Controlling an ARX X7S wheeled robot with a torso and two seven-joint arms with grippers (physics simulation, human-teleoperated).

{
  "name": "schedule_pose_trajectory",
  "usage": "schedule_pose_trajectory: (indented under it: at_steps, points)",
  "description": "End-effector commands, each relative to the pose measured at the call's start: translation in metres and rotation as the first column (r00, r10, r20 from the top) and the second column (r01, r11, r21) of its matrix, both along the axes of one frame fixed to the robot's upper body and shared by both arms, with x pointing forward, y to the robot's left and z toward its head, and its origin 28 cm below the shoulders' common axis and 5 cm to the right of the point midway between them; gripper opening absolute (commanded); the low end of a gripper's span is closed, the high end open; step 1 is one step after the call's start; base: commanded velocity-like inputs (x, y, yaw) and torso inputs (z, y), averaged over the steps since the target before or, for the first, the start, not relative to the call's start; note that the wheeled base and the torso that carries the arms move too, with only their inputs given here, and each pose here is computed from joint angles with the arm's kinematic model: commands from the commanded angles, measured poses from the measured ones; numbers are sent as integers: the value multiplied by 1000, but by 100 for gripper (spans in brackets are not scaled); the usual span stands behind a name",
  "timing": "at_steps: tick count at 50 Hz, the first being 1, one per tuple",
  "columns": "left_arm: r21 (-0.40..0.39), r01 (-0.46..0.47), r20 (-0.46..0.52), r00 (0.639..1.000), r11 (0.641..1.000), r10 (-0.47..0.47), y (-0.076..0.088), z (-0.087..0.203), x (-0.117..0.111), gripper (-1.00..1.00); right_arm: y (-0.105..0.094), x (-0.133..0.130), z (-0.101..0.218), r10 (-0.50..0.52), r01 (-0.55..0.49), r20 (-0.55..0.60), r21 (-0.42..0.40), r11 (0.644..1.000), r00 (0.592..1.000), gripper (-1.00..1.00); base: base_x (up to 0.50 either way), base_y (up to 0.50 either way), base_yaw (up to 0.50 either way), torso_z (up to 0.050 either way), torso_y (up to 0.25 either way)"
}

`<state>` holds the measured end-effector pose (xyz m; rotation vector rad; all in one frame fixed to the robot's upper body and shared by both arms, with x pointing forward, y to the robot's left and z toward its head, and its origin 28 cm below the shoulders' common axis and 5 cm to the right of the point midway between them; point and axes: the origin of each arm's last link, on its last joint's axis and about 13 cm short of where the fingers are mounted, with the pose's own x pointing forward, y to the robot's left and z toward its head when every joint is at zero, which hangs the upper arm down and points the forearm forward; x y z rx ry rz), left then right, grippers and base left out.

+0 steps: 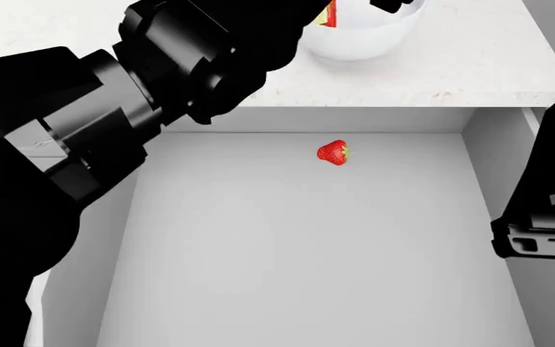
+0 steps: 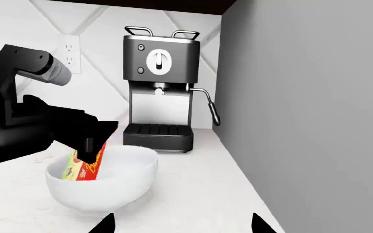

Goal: Place the bar in the bowl and close the drawer.

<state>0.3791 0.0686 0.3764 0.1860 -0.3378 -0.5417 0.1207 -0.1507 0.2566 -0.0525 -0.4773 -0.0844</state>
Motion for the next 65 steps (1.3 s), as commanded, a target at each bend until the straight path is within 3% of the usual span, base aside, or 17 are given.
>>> schedule_pose_trajectory:
  at_steps: [1, 27, 47, 60, 65]
  points:
    - [5, 5, 5, 1000, 1000, -5, 0, 2, 0, 100, 0, 0, -1, 1, -1, 1, 2, 1000, 1000, 100, 0, 0, 0, 0, 0]
    - [-33, -2, 19, 1000, 999, 2, 4, 13, 0, 100, 0, -1, -1, 12, -12, 0, 2, 1000, 1000, 100, 0, 0, 0, 0, 0]
    - [-12, -16, -6, 1000, 1000, 16, 7, 8, 4, 100, 1, -3, -7, 24, -24, -10, 7, 1000, 1000, 100, 0, 0, 0, -4, 242]
    - [30, -31, -10, 999, 999, 31, 19, 14, 8, 100, 2, -6, -14, 27, -26, -27, 16, 1000, 999, 100, 0, 0, 0, -5, 250]
    - [24, -13, -5, 1000, 1000, 13, 45, 5, -24, 100, 1, -5, -11, 44, -43, -34, 14, 999, 998, 100, 0, 0, 0, -5, 250]
